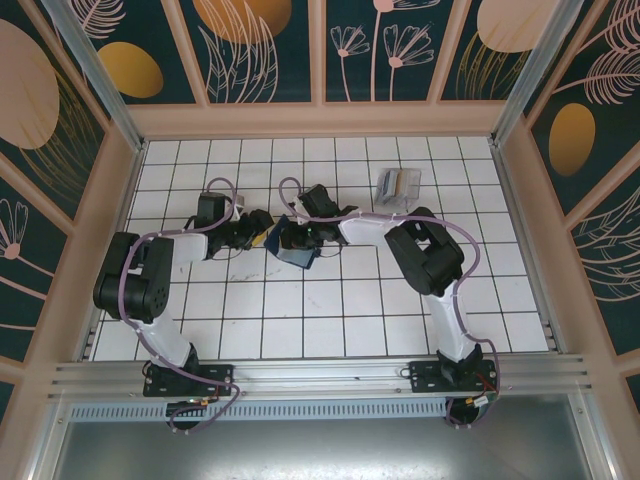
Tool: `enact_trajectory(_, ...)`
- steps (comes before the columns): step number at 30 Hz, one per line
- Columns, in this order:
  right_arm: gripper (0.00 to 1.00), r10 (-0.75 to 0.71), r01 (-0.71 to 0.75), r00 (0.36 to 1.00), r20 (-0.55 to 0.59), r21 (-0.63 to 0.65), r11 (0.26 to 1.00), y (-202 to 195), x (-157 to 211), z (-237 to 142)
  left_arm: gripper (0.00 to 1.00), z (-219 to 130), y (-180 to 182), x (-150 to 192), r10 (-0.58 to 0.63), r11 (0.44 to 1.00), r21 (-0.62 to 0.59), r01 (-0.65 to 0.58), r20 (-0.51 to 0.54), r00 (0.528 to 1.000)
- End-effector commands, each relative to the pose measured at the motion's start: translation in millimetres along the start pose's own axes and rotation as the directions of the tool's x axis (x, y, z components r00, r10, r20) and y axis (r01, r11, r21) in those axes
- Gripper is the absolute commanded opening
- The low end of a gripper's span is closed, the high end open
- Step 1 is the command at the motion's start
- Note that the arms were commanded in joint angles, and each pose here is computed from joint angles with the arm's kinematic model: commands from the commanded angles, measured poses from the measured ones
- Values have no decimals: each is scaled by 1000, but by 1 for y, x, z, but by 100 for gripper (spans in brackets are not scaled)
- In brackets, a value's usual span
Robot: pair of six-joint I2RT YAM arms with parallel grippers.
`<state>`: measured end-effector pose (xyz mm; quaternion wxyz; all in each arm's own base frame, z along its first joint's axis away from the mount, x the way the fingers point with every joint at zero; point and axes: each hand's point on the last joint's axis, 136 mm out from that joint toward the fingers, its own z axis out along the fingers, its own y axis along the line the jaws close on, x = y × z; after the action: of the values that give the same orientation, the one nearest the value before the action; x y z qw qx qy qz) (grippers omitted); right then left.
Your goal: Put the credit cards into the card holder
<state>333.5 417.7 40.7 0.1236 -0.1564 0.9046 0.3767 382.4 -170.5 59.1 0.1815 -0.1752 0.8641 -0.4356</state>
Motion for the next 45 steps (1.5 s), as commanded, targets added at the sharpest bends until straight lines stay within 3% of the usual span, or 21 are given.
enact_trajectory(1, 16, -13, 15, 999, 30, -43, 999, 18, -13, -3, 60, -5, 8, 1, 27, 999, -46, -26, 14, 1000)
enact_trajectory(4, 20, -22, 25, 998, 57, -55, 998, 27, -21, -14, 59, -5, 16, 1, 29, 997, -74, -27, 25, 999)
enact_trajectory(9, 24, -28, 36, 994, 104, -70, 997, 35, -32, -31, 61, -27, 14, -18, 12, 992, -127, 5, 132, 991)
enact_trajectory(14, 23, 4, 5, 995, 101, -90, 996, 32, -35, -30, 61, -45, 10, -37, -22, 993, -106, 41, 175, 984)
enact_trajectory(20, 32, 0, 20, 987, 158, -126, 992, 41, -44, -51, 62, -47, -24, -38, 145, 988, -81, -134, 154, 977)
enact_trajectory(23, 36, 11, 22, 979, 203, -160, 987, 34, -48, -64, 63, -30, -40, -24, 268, 960, -113, -258, 87, 960)
enact_trajectory(30, 35, 126, -69, 968, 217, -253, 965, 13, -51, -76, 65, -23, -38, -23, 300, 945, -146, -292, 41, 953)
enact_trajectory(34, 35, 145, -88, 949, 280, -206, 975, -2, -60, -95, 76, -20, -23, -13, 351, 903, -263, -339, -3, 937)
enact_trajectory(40, 39, 153, -134, 908, 389, -76, 988, -38, -81, -142, 68, -16, -7, 0, 400, 831, -382, -404, -93, 912)
enact_trajectory(45, 46, 47, -123, 870, 492, 122, 985, -63, -97, -186, 67, -12, -4, 14, 424, 804, -383, -455, -168, 890)
